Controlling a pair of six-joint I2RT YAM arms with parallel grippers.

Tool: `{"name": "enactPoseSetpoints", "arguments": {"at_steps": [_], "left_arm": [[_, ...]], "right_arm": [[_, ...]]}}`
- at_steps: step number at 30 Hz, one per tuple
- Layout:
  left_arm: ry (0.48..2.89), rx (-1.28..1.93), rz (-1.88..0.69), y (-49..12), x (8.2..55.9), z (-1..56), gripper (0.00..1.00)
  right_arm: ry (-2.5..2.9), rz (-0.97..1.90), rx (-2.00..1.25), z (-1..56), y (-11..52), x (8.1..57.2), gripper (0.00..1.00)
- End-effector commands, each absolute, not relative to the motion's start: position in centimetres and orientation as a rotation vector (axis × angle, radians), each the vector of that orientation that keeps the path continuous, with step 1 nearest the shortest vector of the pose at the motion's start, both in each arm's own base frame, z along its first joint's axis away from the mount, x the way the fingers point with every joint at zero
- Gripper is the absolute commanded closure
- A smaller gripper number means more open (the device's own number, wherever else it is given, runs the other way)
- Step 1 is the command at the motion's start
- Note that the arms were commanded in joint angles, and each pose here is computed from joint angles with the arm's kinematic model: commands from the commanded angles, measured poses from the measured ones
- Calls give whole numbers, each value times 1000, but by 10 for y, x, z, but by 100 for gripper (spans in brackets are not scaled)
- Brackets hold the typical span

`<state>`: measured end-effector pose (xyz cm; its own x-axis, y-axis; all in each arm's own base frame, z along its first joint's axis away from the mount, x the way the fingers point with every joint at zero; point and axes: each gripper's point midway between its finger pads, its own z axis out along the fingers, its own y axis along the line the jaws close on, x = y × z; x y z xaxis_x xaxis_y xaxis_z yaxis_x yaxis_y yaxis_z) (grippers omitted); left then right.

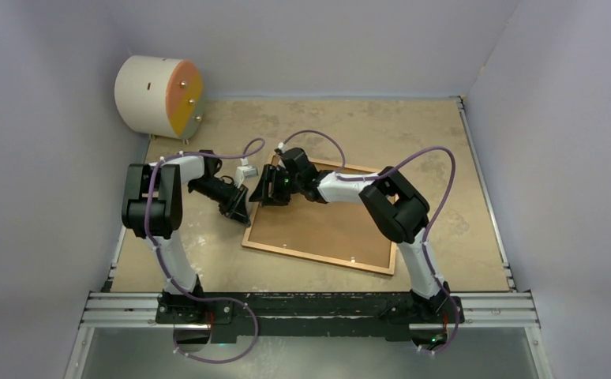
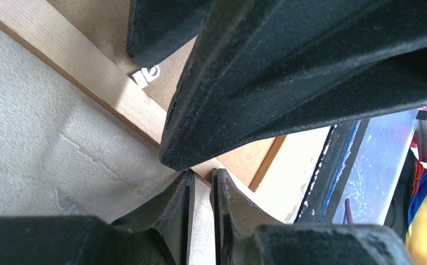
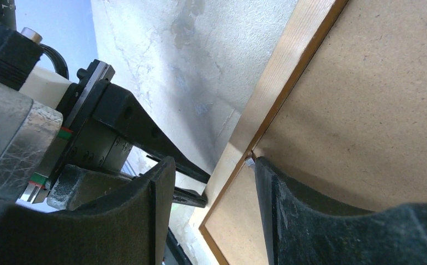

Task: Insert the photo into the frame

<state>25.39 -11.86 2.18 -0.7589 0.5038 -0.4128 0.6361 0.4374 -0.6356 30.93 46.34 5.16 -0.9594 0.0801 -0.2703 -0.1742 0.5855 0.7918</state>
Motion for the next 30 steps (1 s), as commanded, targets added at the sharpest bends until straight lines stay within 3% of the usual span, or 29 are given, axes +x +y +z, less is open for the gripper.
{"name": "enactPoseSetpoints", "arguments": {"at_steps": [1,6,8,11,19,30], "left_arm": [[2498,1162,-1016,-100,269,2,79],[2447,1163,-1001,-95,279,22,55],[2423,1176,-988,-95,283,31,44],[2395,1194,-984,-96,286,42,37],[2384,1195,-911,-84,289,57,28],[2404,1187,-833,-78,278,69,27]], "right_arm": [[2495,1298,-210,81,459,310,41],[2434,993,-435,94,412,307,36],[2448,904,-503,95,388,287,34],[2490,793,-589,82,356,253,30],[2549,428,-876,48,309,176,28],[2457,175,-1024,44,294,162,30]]}}
